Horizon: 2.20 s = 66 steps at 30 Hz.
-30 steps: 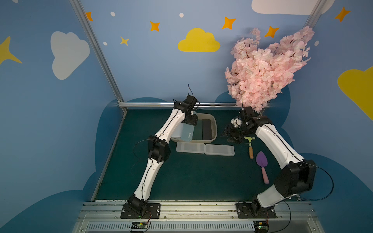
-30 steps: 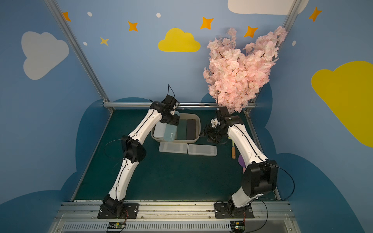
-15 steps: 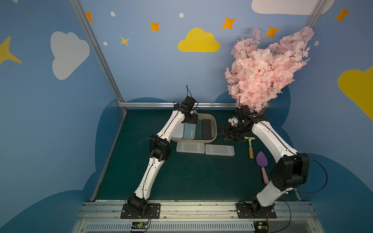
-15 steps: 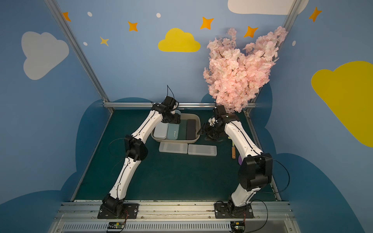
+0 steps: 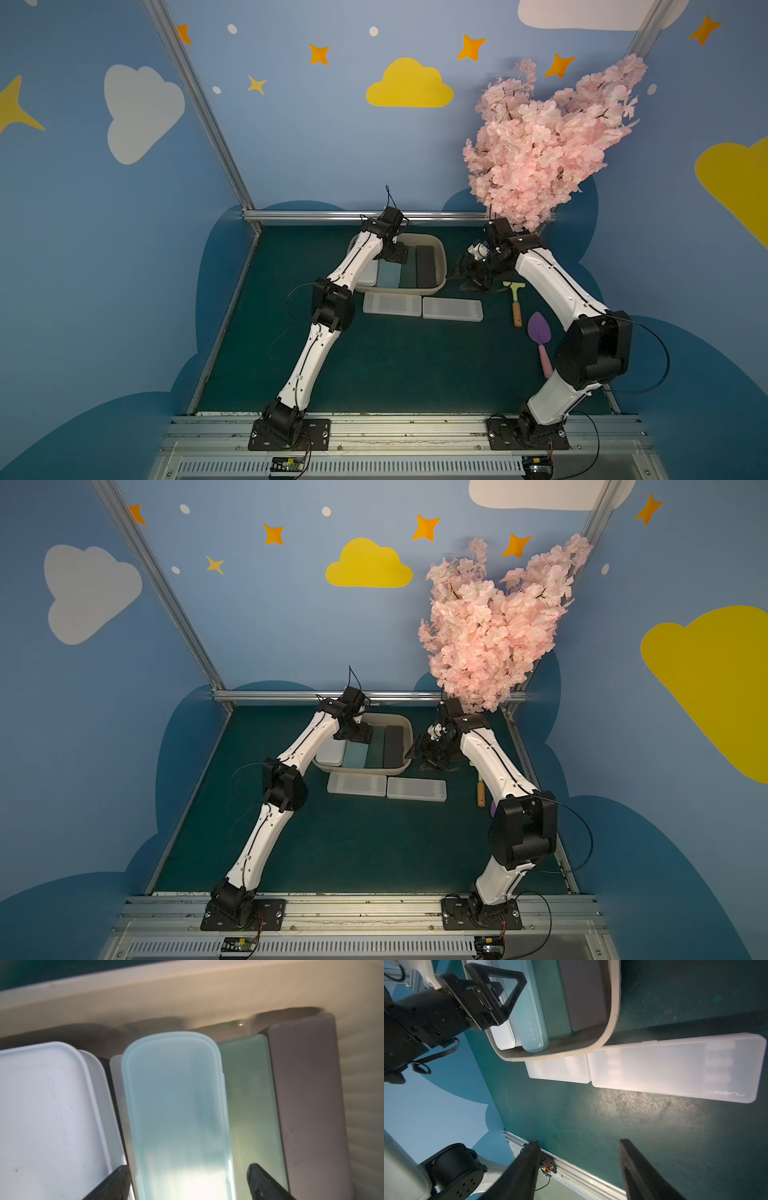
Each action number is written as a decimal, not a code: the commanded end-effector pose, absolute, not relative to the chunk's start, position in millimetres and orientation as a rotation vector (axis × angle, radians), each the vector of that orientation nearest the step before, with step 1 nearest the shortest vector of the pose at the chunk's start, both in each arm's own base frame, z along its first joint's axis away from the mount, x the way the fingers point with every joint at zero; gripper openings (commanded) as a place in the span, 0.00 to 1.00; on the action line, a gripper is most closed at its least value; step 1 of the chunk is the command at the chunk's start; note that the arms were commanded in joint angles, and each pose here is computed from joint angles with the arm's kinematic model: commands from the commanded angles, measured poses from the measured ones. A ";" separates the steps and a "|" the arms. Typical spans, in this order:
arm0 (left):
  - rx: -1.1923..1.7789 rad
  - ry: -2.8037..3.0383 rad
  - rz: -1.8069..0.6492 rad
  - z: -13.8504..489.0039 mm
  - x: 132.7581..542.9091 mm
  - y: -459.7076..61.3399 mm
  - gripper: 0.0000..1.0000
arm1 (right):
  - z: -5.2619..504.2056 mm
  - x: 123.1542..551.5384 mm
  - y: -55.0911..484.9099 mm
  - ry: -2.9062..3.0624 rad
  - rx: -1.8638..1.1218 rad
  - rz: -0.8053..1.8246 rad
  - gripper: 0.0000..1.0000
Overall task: Put the pencil case into the storage box
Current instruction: Place the pencil case at the storage box, then pick up the pencil case from the center of the board.
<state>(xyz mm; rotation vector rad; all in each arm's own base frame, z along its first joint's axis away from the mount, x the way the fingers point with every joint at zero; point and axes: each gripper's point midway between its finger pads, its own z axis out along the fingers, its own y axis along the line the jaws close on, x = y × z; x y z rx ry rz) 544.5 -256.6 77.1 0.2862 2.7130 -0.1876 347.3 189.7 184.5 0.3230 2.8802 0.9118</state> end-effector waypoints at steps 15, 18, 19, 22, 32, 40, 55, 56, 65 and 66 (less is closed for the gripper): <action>0.324 2.562 -0.283 164.8 530.3 -286.3 0.93 | 185.5 350.7 190.7 2.883 0.328 0.897 0.64; 0.301 2.537 -0.270 192.1 520.8 -282.2 0.94 | 176.7 348.1 177.7 2.920 0.371 0.772 0.67; 0.290 2.533 -0.257 200.6 517.4 -277.6 0.94 | 173.9 348.1 171.5 2.929 0.398 0.722 0.68; 0.264 2.529 -0.185 223.5 503.2 -257.4 0.94 | 165.4 352.1 158.5 2.939 0.472 0.620 0.64; 0.180 2.533 -0.070 255.0 432.6 -193.0 0.79 | 116.5 398.0 125.4 2.968 0.606 0.419 0.00; 0.122 2.538 -0.023 257.2 387.3 -151.6 0.75 | 69.2 427.8 121.2 3.014 0.633 0.345 0.00; 0.107 2.548 0.007 258.3 369.0 -125.9 0.76 | 20.8 340.2 142.0 3.249 0.519 0.227 0.00; 0.109 2.550 0.007 257.3 368.8 -125.9 0.76 | 22.1 329.6 144.4 3.265 0.499 0.223 0.00; 0.121 2.563 0.003 253.1 364.5 -120.9 0.76 | 41.4 269.7 161.5 3.319 0.326 0.179 0.07; 0.121 2.562 0.006 253.7 363.8 -119.6 0.76 | 50.0 272.4 159.9 3.287 0.312 0.159 0.17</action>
